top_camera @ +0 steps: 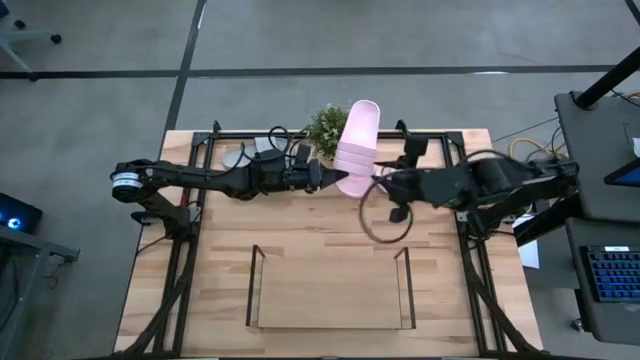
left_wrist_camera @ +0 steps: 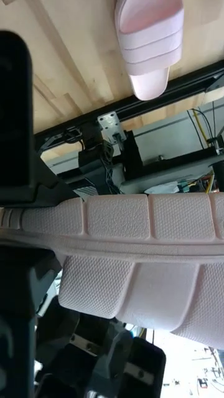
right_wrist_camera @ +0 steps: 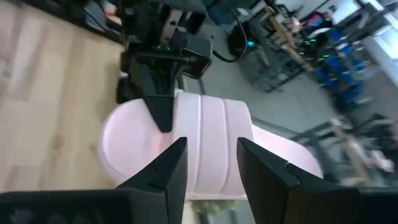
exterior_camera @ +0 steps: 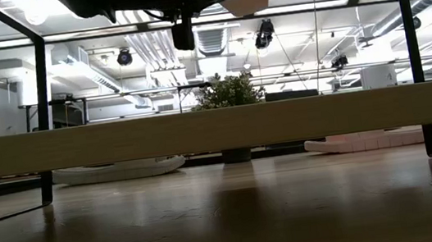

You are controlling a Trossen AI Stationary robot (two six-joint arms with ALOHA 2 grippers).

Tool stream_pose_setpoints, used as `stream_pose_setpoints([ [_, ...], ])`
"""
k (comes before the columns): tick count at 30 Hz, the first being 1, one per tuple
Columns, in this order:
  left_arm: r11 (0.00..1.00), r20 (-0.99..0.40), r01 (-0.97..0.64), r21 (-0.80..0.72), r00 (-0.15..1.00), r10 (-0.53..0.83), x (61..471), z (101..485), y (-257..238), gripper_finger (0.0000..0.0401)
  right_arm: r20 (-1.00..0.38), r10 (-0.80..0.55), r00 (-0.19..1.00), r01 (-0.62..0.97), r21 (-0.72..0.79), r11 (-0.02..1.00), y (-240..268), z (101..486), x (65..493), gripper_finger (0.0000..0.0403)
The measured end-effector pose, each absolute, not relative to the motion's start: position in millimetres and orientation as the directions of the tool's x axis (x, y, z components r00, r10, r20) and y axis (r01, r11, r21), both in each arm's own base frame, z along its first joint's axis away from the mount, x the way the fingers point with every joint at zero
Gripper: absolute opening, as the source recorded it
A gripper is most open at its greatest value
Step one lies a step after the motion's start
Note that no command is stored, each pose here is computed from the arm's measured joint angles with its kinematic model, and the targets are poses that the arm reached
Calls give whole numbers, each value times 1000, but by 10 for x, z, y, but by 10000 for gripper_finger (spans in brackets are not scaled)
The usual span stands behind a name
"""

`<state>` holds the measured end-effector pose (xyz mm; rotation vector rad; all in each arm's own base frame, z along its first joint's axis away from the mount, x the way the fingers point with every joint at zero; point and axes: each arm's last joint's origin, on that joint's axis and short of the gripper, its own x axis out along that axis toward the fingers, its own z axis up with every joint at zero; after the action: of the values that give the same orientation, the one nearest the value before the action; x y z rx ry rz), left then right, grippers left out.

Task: Pick and place slides into the shelf
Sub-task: Put the top pink slide on the shelf

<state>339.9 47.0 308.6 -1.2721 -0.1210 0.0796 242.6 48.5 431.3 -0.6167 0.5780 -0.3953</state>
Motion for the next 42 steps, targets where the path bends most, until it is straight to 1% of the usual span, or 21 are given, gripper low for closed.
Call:
stream_pose_setpoints([
  [6, 243, 44, 13, -970, 992, 122, 3400, 3085, 469, 28, -378, -526, 762, 174, -662, 729, 579, 4238, 2547, 123],
  [8, 233, 50, 21, -972, 991, 120, 3399, 3091, 473, 28, -360, -545, 757, 183, -684, 706, 618, 4225, 2582, 123],
  [11, 201, 59, 38, -979, 993, 98, 3397, 3099, 482, 28, -334, -559, 759, 169, -728, 665, 682, 4219, 2623, 127],
  [15, 172, 71, 56, -983, 994, 84, 3396, 3110, 478, 28, -332, -552, 765, 132, -758, 638, 743, 4170, 2712, 137],
  [22, 171, 92, 82, -982, 994, 52, 3398, 3142, 469, 28, -316, -617, 720, 121, -819, 561, 762, 4083, 2811, 164],
  [29, 147, 108, 100, -984, 993, 43, 3397, 3158, 466, 28, -319, -619, 718, 115, -822, 557, 766, 4070, 2821, 190],
  [32, 128, 122, 115, -985, 992, 42, 3398, 3181, 466, 28, -321, -620, 716, 97, -834, 544, 765, 4065, 2820, 193],
  [37, 106, 142, 138, -985, 989, 31, 3395, 3201, 460, 28, -300, -654, 694, 84, -869, 487, 750, 4071, 2816, 194],
  [42, 103, 137, 133, -986, 990, 29, 3396, 3196, 453, 28, -297, -663, 687, 77, -878, 473, 730, 4073, 2819, 194],
])
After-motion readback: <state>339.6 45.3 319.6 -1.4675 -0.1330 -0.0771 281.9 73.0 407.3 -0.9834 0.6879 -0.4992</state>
